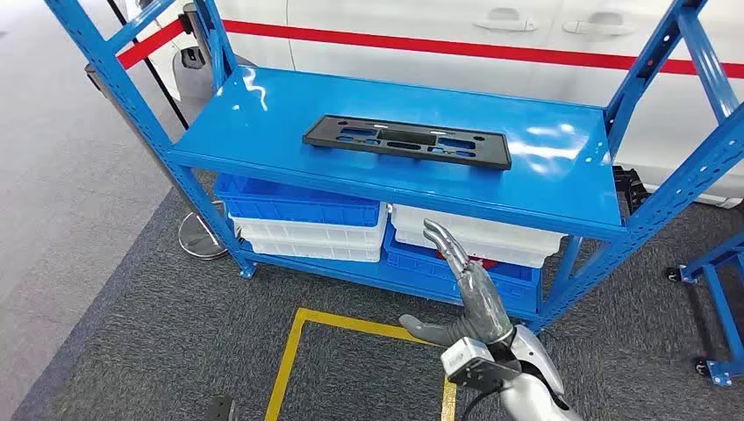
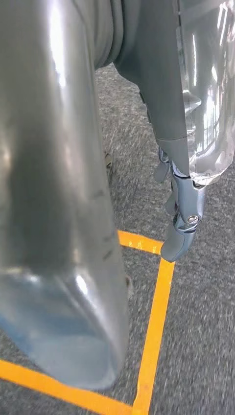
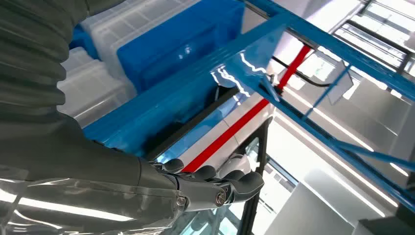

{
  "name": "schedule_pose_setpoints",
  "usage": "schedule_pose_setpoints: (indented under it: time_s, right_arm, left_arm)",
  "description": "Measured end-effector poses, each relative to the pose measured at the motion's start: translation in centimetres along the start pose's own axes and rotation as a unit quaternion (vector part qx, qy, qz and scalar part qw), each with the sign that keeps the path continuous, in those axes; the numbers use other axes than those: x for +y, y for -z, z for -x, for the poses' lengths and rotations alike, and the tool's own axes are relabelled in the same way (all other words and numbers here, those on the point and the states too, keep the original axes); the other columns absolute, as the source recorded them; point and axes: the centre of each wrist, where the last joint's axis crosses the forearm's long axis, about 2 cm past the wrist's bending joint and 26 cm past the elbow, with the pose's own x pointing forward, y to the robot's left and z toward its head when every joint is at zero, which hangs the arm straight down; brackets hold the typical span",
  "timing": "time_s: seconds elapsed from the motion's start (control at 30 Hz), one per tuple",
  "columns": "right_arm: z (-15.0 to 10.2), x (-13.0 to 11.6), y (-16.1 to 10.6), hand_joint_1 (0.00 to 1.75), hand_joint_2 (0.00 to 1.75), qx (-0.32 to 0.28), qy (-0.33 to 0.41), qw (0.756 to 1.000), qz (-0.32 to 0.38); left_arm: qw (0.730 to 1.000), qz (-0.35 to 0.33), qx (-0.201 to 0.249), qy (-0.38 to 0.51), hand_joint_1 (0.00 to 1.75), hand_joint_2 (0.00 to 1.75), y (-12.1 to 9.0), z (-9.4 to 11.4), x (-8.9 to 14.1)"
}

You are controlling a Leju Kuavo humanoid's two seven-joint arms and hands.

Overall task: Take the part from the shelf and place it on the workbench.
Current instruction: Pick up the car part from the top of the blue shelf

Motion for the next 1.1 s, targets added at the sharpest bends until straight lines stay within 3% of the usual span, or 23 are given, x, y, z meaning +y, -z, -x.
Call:
schedule_pose_setpoints:
  time_s: [0.3,0.53,0.7,1.1]
  right_arm:
    - [0.3,1.5,1.0,0.00,1.75,0.007,-0.018,1.000,0.004]
    - [0.3,2.1,2.7,0.00,1.75,-0.009,-0.137,0.990,0.032]
    - [0.6,2.6,3.1,0.00,1.75,-0.029,-0.287,0.956,0.050]
    - [1.6,3.1,4.7,0.00,1.75,-0.023,-0.372,0.927,0.044]
  left_arm:
    - [1.000,0.001,0.007,0.001,0.00,0.00,-0.2,0.4,0.2]
    - [1.000,0.003,0.008,0.001,0.00,0.00,-0.1,0.3,0.2]
    - [1.000,0.005,0.009,0.004,0.00,0.00,-0.1,0.3,0.2]
    - [1.000,0.005,0.013,0.007,0.00,0.00,-0.1,0.1,-0.2]
